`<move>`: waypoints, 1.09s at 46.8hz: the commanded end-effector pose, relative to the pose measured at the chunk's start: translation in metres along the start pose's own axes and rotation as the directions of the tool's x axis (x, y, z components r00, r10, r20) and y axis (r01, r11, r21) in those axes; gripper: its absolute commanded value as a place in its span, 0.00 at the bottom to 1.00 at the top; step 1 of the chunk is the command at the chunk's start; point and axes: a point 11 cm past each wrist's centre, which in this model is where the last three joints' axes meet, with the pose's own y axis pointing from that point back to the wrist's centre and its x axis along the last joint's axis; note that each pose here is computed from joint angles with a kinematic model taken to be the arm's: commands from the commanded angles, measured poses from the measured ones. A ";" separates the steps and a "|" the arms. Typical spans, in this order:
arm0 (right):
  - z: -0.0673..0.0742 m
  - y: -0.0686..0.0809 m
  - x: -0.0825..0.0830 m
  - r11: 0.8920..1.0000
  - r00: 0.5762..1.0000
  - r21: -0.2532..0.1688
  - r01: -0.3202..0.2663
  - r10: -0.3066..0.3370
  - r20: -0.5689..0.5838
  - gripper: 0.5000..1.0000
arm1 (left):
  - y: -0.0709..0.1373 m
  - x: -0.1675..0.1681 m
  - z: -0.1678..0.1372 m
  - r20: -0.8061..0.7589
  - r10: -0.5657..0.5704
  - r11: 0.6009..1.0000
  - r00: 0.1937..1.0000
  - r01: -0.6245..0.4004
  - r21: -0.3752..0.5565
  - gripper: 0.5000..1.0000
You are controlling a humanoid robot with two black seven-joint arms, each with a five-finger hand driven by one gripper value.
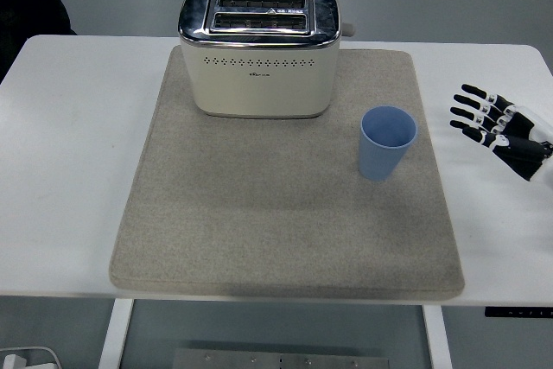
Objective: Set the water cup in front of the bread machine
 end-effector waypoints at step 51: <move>0.047 -0.034 -0.077 0.995 0.997 0.069 0.066 -0.064 -0.033 0.83 | 0.000 0.001 0.000 -0.001 0.002 1.000 1.000 -0.002 -0.001 1.00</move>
